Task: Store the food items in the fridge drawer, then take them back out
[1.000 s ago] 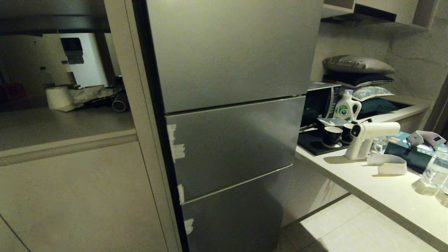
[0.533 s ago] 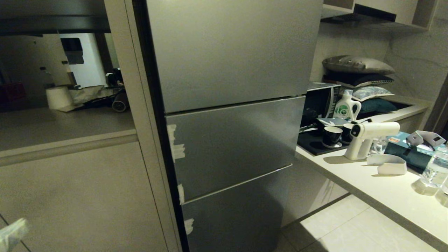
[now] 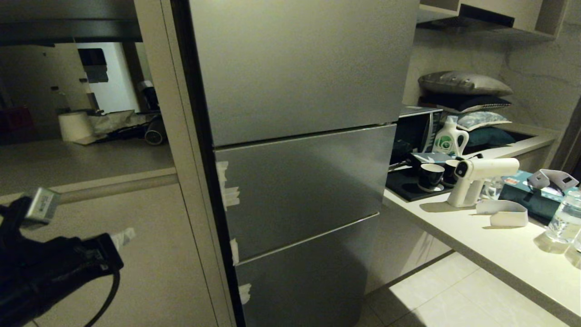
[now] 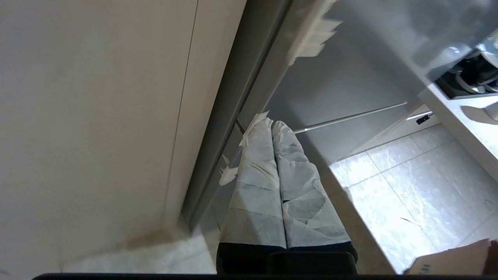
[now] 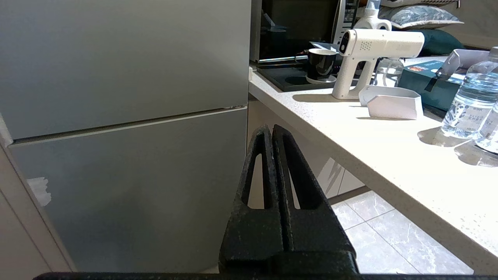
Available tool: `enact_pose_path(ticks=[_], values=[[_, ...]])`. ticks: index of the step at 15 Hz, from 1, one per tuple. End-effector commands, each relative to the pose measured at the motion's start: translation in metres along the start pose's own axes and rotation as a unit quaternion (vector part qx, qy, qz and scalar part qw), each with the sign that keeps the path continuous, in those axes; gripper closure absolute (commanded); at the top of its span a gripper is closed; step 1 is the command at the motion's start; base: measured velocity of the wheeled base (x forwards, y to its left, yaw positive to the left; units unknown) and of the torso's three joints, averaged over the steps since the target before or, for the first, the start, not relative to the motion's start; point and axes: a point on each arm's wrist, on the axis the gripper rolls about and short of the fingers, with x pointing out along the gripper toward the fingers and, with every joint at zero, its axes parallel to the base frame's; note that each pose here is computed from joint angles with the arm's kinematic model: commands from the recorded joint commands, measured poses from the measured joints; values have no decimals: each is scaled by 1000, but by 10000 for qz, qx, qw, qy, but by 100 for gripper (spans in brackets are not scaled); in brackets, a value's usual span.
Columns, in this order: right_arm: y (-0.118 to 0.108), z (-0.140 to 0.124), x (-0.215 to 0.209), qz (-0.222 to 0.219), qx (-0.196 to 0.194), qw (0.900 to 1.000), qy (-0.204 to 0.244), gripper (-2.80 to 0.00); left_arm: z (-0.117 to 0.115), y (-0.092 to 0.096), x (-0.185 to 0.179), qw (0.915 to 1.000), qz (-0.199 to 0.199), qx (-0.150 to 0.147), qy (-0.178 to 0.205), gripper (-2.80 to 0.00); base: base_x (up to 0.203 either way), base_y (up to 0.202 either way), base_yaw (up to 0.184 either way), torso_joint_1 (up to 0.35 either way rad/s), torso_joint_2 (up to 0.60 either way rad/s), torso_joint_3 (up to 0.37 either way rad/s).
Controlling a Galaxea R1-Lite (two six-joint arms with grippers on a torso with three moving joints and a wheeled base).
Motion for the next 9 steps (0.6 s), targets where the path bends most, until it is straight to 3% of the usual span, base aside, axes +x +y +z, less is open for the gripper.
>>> enact_pose_path(ticks=[1, 5, 9], values=[[0, -9, 2, 5, -4, 9999, 160, 0, -11, 5, 34, 9988, 53, -217, 440, 0, 0, 0, 0, 0, 0, 0], [0, -9, 2, 5, -4, 9999, 162, 0, 1, 0, 72, 9929, -637, -789, 625, 0, 0, 0, 0, 0, 0, 0], [0, -9, 2, 5, -4, 9999, 160, 0, 0, 3, 131, 9889, -655, -992, 889, 0, 0, 0, 0, 0, 0, 0]])
